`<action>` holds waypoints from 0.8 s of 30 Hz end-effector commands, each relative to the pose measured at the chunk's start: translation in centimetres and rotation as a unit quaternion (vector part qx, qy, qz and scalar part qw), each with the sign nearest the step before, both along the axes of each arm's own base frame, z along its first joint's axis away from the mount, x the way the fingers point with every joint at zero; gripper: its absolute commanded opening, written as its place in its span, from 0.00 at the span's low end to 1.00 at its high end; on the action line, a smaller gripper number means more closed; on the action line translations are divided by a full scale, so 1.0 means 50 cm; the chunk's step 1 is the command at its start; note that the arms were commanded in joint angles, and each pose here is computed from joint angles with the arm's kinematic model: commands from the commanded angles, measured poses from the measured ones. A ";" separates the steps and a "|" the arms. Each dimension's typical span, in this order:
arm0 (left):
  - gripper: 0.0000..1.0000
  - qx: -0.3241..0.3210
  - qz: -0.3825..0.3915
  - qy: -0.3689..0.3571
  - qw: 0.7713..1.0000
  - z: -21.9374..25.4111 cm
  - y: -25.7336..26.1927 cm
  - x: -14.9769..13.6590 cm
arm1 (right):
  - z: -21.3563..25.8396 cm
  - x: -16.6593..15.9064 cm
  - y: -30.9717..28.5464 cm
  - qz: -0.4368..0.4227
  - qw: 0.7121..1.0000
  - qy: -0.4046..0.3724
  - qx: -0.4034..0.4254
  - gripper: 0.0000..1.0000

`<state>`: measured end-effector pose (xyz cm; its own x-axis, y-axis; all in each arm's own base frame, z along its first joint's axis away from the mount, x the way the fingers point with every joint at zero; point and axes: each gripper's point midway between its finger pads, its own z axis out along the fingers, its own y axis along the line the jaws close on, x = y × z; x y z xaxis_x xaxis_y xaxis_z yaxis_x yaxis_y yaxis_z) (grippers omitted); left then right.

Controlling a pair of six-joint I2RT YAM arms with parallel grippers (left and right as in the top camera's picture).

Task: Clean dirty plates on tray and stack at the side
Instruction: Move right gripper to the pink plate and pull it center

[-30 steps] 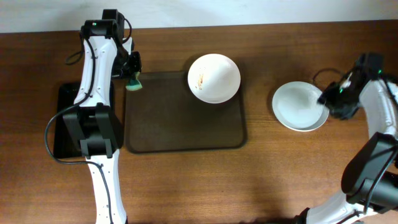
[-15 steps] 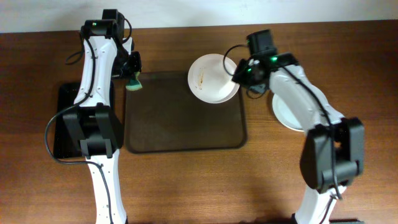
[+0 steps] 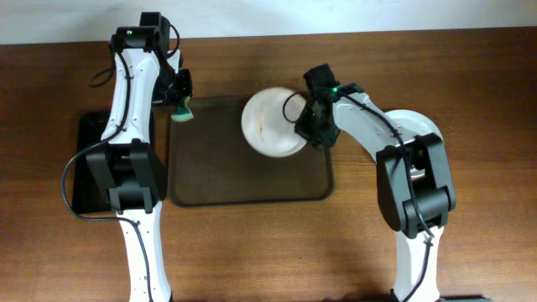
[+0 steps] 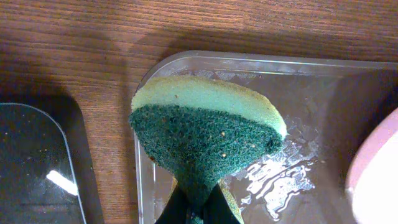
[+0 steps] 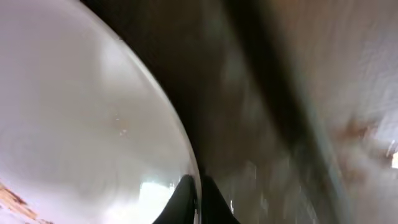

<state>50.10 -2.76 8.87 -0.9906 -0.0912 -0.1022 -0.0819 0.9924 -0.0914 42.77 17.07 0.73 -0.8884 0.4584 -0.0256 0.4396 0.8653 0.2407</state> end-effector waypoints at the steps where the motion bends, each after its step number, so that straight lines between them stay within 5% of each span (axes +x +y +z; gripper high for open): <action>1: 0.01 -0.005 -0.011 0.003 1.000 -0.007 -0.008 -0.001 | -0.029 -0.070 0.032 0.038 0.998 0.056 -0.010 0.04; 4: 0.01 -0.005 -0.011 0.005 1.000 -0.007 -0.008 -0.002 | -0.002 -0.107 0.057 0.089 0.994 0.068 -0.003 0.08; 7: 0.01 -0.004 -0.011 0.005 1.000 -0.007 -0.008 -0.002 | 0.053 -0.122 0.068 0.160 0.986 0.054 0.010 0.60; 11: 0.01 -0.004 -0.011 0.001 1.000 -0.006 -0.008 0.001 | 0.122 -0.017 0.095 0.337 0.937 -0.093 -0.011 0.76; 21: 0.01 -0.005 -0.011 0.003 1.000 -0.007 -0.008 0.000 | 0.021 0.027 0.069 0.344 0.934 -0.087 -0.030 0.66; 24: 0.01 -0.004 -0.011 0.002 1.000 -0.007 -0.008 0.000 | -0.005 0.030 0.058 0.319 0.945 -0.072 -0.005 0.43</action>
<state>50.08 -2.76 8.86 -0.9907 -0.0916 -0.1010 -0.0824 0.9924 -0.0913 43.91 20.34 1.10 -0.9587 -0.2117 -0.1902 -0.2490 0.9475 0.2007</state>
